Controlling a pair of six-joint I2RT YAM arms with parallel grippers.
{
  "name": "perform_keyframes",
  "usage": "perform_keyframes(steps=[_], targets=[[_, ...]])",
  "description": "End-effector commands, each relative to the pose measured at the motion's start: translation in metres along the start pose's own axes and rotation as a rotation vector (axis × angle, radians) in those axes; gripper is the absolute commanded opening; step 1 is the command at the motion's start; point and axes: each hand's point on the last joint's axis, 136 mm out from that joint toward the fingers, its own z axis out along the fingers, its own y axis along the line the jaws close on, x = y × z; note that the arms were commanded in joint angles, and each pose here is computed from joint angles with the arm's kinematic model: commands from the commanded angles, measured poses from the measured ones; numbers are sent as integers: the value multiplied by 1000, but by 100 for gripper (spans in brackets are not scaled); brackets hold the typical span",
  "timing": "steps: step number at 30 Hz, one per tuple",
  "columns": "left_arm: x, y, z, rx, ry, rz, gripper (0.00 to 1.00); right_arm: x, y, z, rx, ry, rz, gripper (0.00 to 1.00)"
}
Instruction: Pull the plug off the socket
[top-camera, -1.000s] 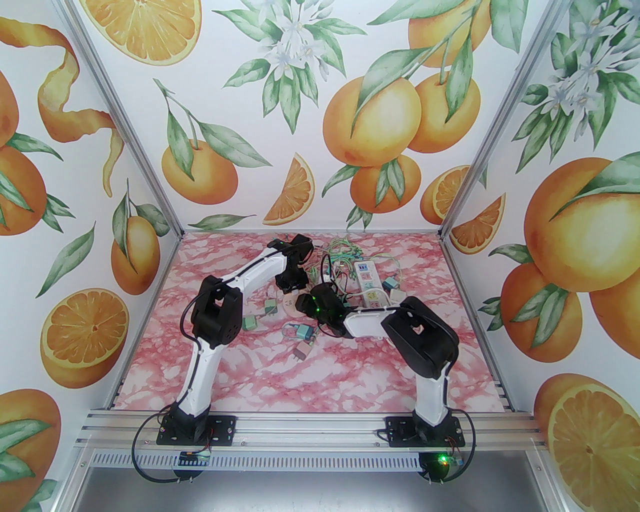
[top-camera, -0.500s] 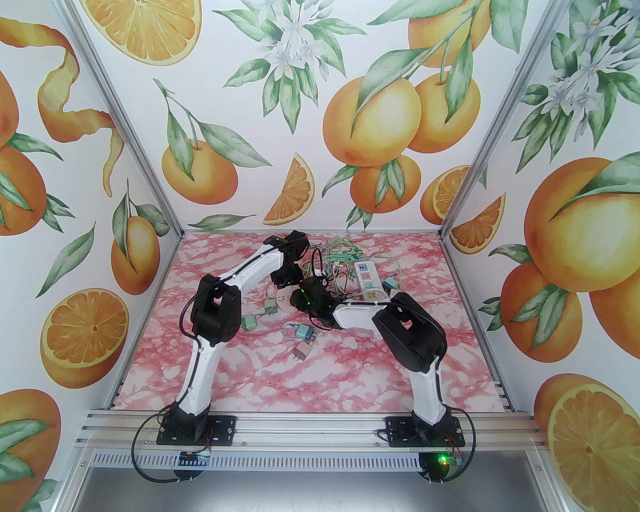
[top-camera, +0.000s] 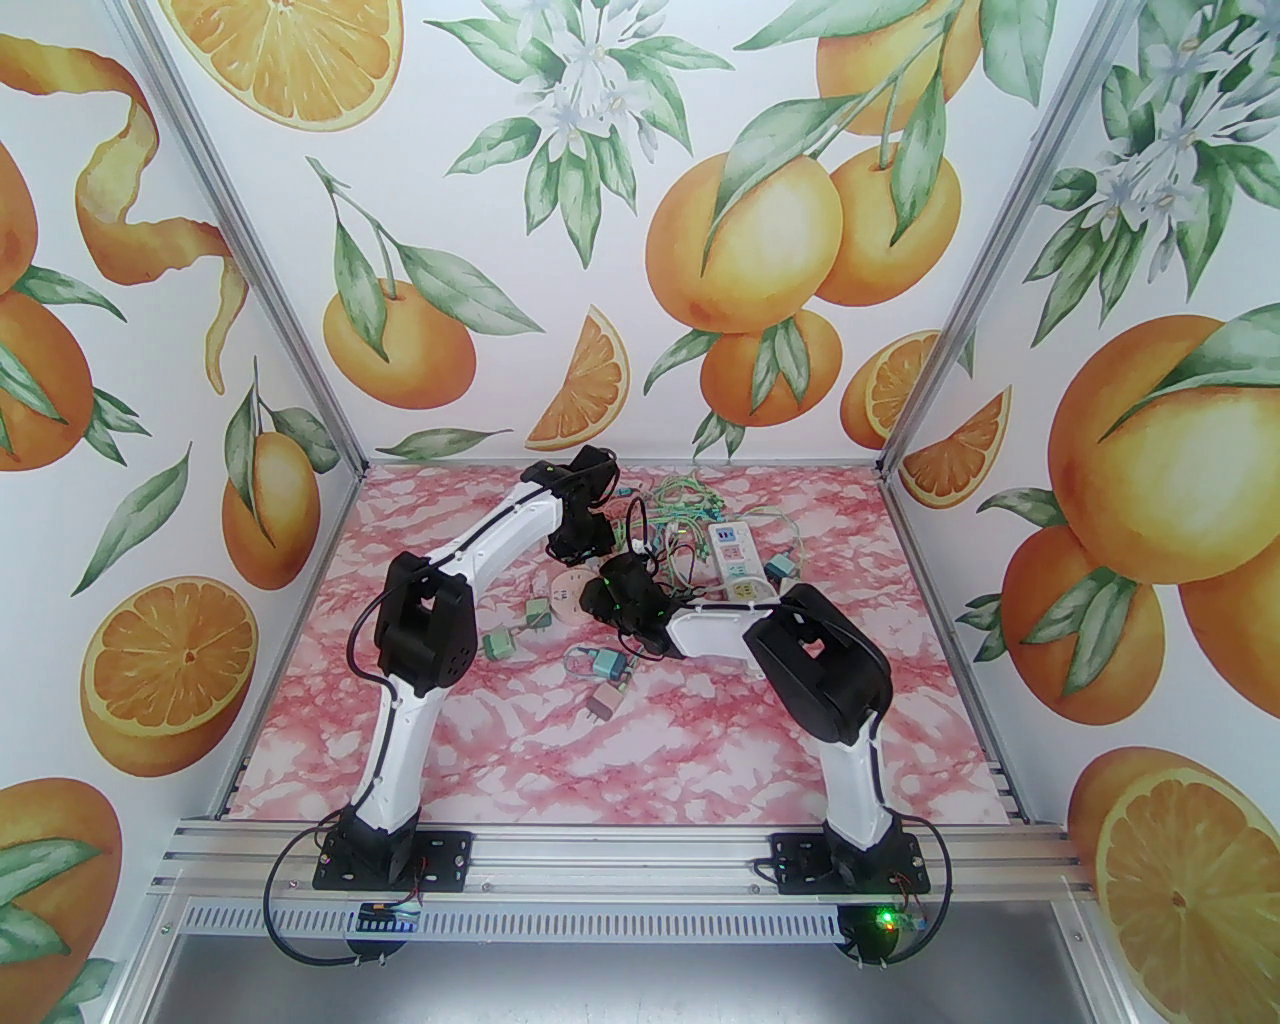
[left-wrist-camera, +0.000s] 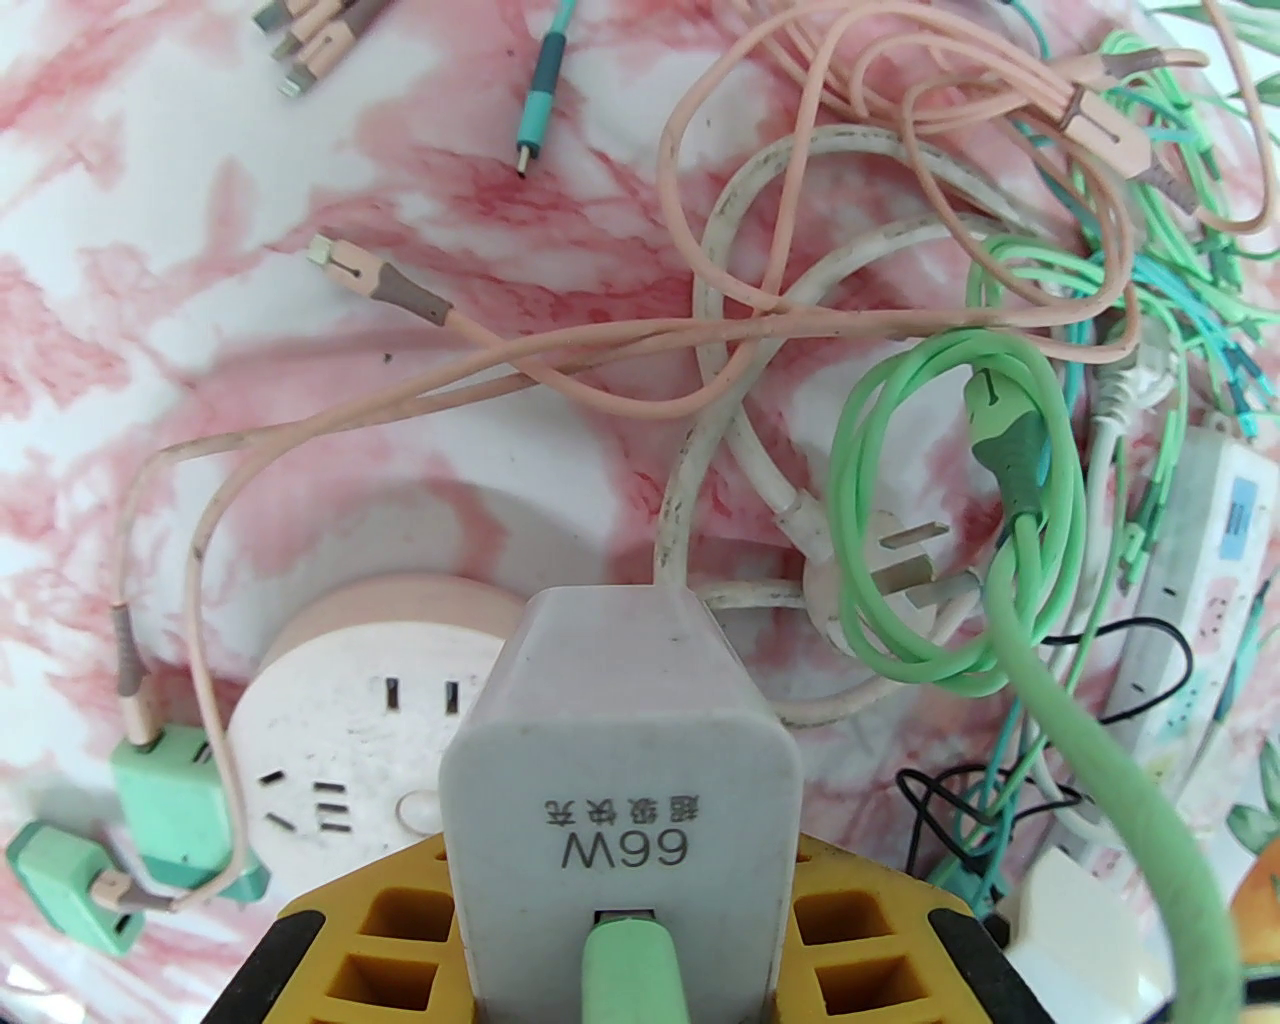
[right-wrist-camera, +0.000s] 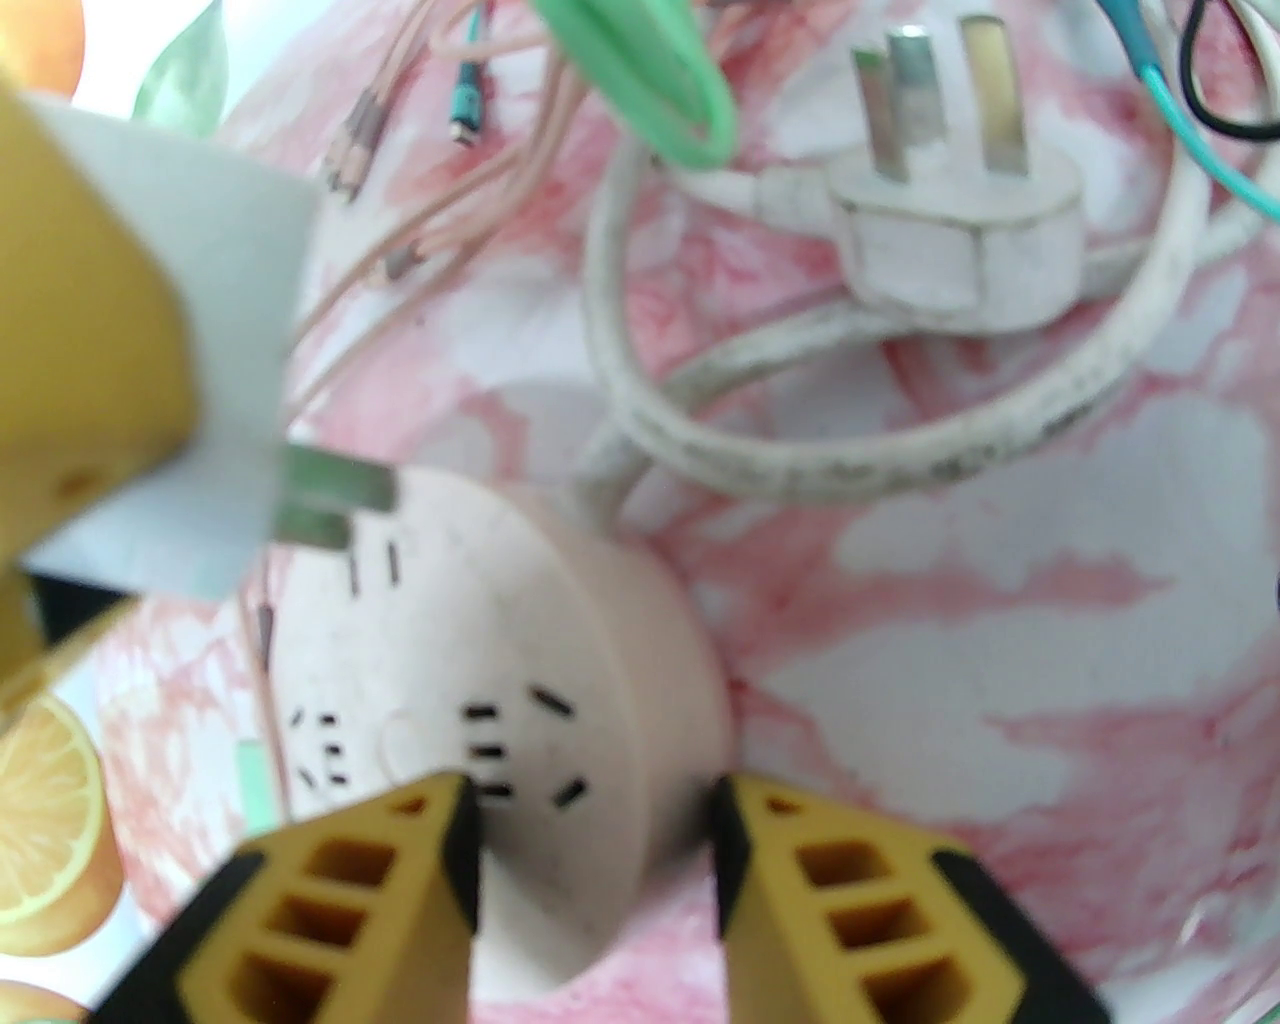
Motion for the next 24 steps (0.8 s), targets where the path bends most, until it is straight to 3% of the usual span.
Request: perform_keyframes(steps=[1,9,15,17,24], targets=[[-24,2,-45,38,-101,8,0,49,-55,-6,150,186,-37,47],[-48,23,-63,36,-141,19,0,-19,13,-51,-47,28,-121,62],[-61,65,-61,-10,-141,21,0,-51,42,-88,-94,-46,-176,82],[-64,80,-61,-35,-139,24,0,-59,47,-100,-102,-66,-185,99],[-71,141,-51,-181,-117,82,0,-77,36,-128,-62,-122,-180,100]])
